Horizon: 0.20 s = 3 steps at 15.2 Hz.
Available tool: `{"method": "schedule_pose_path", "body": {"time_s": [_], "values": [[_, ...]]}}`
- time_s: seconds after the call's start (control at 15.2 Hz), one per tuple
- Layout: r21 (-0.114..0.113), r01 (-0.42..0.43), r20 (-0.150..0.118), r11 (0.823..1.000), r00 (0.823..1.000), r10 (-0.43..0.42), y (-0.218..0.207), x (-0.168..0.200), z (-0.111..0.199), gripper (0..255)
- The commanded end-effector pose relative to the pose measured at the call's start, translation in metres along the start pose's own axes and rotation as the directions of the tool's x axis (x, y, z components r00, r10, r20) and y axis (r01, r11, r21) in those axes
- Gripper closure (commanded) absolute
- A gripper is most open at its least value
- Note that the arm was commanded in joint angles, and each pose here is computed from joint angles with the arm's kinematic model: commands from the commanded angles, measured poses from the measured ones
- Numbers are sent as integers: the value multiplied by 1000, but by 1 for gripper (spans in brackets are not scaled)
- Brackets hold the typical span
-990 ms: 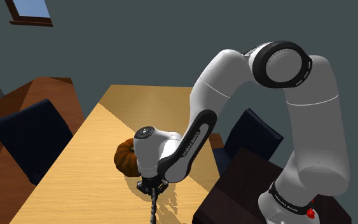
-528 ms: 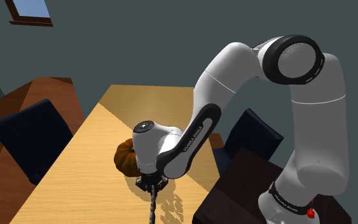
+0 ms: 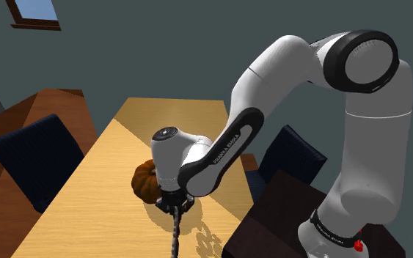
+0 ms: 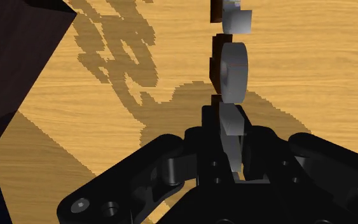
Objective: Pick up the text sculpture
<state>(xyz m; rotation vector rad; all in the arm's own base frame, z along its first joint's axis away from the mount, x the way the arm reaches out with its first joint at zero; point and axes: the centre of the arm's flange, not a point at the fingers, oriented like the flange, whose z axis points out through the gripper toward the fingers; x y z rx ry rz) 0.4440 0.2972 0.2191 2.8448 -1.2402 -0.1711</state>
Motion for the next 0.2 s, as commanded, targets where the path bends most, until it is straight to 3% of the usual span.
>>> {"method": "schedule_pose_path", "body": {"time_s": [0.0,0.13], "values": [[0,0,0,1000,1000,0,1,-1,-10,255],[0,0,0,1000,1000,0,1,-1,-11,255]]}}
